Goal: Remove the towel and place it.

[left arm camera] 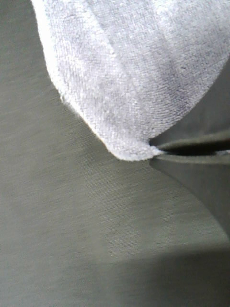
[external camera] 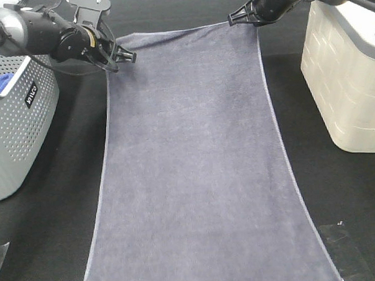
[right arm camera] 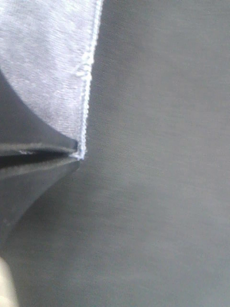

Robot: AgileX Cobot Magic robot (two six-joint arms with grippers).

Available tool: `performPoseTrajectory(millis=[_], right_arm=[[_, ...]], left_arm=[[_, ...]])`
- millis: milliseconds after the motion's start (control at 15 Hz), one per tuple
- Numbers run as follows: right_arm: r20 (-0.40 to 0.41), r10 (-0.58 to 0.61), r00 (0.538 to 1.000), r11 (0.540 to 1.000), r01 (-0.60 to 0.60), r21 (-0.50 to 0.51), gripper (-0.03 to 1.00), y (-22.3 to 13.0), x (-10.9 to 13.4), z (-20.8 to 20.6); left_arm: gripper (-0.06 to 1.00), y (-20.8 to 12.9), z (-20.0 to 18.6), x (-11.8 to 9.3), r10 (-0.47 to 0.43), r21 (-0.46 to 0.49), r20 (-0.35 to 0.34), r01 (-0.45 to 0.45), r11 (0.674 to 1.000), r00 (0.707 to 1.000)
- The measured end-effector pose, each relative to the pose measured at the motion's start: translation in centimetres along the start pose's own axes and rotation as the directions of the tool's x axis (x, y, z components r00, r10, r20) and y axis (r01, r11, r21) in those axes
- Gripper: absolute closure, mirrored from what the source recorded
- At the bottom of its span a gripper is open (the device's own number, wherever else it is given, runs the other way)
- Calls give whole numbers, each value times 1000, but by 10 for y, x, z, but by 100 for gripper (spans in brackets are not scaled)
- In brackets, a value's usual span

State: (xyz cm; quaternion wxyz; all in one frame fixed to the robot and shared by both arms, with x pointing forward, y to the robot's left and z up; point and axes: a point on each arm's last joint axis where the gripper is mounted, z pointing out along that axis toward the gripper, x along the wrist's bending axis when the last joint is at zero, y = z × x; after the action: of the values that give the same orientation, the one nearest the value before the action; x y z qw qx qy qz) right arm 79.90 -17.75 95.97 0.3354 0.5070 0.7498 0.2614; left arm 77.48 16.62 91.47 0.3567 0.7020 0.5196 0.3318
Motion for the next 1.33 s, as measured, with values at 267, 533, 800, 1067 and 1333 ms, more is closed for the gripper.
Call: performPoseTrajectory(millis=[267,533,800,1067,1333], right_arm=[[19,-48,999,996,49,-68,97,-11,3,22],[30,-39,999,990,43,-133,97,-22,-7,40],[36,-34,999,987,40,-158,97,-33,-12,53],[25,-46,999,985,49,-165,97,-51,-5,72],[15,-50,999,988,52,-147,96,-66,1,85]], left_arm=[[94,2,24,6,-10,-113,26,13,993,1000],[94,-5,38,3,-5,-188,70,19,982,998],[94,-11,53,-1,22,-255,98,3,967,995],[94,-26,62,6,19,-200,69,-5,980,997],[94,-39,64,12,12,-57,1,-12,998,1000]])
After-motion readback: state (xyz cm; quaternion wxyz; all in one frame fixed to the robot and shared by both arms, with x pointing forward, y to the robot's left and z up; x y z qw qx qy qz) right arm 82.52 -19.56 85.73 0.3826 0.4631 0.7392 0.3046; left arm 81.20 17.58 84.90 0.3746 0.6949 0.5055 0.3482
